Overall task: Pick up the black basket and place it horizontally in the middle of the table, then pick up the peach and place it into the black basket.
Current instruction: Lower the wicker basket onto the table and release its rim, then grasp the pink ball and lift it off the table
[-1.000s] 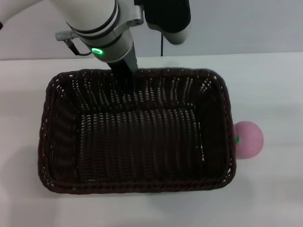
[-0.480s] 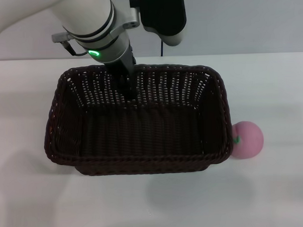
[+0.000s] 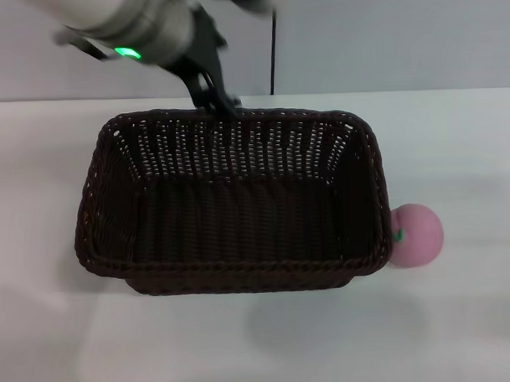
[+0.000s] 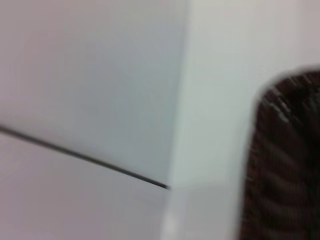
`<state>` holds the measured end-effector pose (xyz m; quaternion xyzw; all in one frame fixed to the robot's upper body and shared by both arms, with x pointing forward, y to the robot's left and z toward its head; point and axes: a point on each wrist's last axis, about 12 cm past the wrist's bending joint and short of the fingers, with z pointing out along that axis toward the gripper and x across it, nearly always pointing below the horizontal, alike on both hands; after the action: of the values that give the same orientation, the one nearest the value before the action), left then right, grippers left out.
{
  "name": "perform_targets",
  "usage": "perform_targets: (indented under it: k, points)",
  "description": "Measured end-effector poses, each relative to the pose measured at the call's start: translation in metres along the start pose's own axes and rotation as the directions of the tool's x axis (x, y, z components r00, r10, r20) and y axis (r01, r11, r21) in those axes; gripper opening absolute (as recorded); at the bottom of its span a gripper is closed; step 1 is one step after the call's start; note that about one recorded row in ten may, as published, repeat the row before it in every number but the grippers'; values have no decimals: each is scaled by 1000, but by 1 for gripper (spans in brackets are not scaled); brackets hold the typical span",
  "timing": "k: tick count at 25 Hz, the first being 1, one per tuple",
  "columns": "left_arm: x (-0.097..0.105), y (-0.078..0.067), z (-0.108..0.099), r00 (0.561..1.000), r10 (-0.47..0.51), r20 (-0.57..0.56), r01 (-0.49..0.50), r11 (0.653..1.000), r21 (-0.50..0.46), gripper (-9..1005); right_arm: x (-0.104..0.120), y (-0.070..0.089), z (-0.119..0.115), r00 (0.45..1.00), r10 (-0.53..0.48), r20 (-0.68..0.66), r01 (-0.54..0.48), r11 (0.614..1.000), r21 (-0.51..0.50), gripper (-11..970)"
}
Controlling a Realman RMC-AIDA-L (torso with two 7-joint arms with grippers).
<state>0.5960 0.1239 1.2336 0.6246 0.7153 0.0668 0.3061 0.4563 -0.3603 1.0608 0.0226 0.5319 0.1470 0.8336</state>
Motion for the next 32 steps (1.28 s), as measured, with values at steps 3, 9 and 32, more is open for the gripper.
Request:
perform_targets:
  k: [3, 9, 32]
  points:
    - [27, 3, -18, 979, -129, 157, 143, 987, -78, 785, -2, -6, -2, 1000, -21, -12, 21, 1000, 14, 723]
    - [73, -9, -26, 893, -218, 395, 309, 933, -183, 784, -12, -22, -4, 998, -36, -54, 36, 999, 8, 723]
    - [254, -109, -11, 240, -411, 879, 793, 605, 66, 783, -35, -1, 69, 400, -139, -906, -430, 845, -319, 714]
